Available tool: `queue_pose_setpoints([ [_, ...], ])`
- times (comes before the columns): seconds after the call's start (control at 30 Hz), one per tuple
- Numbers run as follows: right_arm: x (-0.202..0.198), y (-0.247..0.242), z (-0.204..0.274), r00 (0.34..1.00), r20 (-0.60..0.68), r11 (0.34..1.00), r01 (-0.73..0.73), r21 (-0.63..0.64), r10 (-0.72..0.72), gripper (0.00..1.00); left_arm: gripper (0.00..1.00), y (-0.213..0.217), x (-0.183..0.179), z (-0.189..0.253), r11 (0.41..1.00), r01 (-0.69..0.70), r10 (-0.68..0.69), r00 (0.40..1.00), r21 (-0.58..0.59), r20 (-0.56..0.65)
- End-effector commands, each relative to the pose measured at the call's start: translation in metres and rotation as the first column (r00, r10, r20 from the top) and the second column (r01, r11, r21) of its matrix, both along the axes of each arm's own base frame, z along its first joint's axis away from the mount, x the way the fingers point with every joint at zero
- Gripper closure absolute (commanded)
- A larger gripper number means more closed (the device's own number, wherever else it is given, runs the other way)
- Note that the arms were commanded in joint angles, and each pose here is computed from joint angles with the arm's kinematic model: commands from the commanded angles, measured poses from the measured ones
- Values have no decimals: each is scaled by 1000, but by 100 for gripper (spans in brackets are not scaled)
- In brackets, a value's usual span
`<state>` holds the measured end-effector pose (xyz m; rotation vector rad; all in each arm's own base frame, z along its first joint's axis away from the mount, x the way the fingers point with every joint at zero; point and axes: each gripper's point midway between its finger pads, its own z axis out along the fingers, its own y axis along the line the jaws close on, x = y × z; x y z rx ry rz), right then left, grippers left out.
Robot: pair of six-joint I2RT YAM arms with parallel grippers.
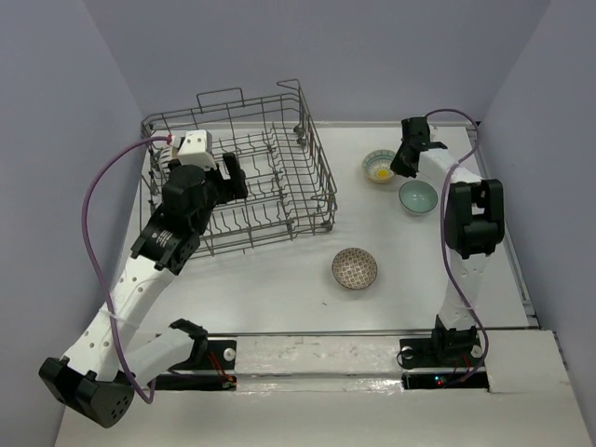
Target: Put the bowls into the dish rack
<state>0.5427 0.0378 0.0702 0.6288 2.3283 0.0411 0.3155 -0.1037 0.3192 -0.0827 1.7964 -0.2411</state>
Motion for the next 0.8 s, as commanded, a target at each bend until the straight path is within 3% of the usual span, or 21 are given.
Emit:
queue_pose_setpoints([
  [0.0,-7,-17,96,981,188,998,60,-29,-53,99,7,-5,6,28,998,-6,9,999,-64,48],
  [0.23,-67,-16,230,904,425,999,36,35,-48,99,7,-16,13,48,993,20,-13,998,-117,58],
  [0.27,-69,-13,225,911,410,999,21,42,-37,99,7,-18,12,50,992,29,-21,998,-123,61],
  [0.47,-131,20,307,835,545,985,-147,87,76,99,8,-40,13,63,973,121,-108,991,-195,78],
  [0.57,-154,67,326,808,559,956,-281,88,186,99,8,-53,14,67,958,177,-162,983,-227,84],
  [0.6,-155,64,328,807,563,960,-267,82,176,99,8,-56,14,70,953,190,-173,981,-237,88],
  [0.77,-173,142,324,772,553,906,-417,66,315,99,8,-76,7,82,910,298,-274,954,-289,121],
])
